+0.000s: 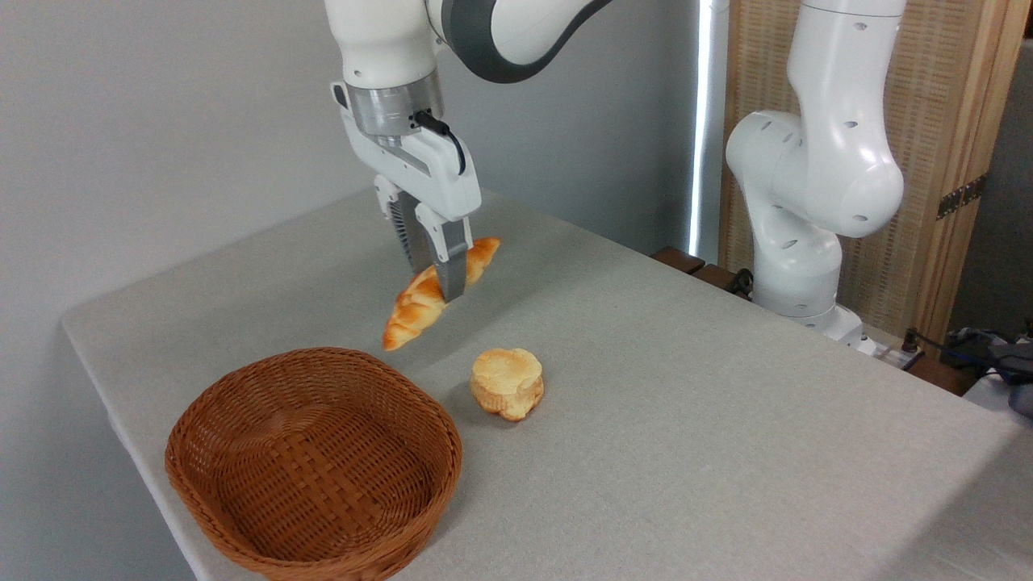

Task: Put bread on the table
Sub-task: 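Lift the braided roll out of the basket toward the round bun, then lower the braided roll onto the table beside the round bun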

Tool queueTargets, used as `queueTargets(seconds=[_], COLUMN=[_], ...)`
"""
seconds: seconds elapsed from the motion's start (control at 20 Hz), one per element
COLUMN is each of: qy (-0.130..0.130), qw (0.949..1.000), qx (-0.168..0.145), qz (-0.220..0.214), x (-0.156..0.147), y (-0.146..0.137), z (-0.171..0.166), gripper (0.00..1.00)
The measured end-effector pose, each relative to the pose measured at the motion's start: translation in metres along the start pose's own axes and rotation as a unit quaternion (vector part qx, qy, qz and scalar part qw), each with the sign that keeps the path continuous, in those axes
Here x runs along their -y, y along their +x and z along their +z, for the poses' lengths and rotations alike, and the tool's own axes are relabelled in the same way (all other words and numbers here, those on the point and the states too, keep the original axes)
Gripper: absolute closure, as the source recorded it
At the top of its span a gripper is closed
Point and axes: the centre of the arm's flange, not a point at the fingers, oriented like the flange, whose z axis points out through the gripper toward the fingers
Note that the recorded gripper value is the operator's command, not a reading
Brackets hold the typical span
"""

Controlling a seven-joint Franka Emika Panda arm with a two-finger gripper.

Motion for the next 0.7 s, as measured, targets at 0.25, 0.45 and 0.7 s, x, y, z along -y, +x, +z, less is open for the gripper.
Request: queueTargets(seconds=[0.25,0.45,0.7], qy=[-0.011,-0.009,0.006], qw=[0.9995,0.9995,0.9996], qx=[0.019,0.016,-0.007], qz=[0.022,0.025,0.025], x=[-0.010,-0.008,0.002], y=[0.002,0.011,0.028], z=[0.017,0.031,0.049], gripper=[0.28,0.00,0.00])
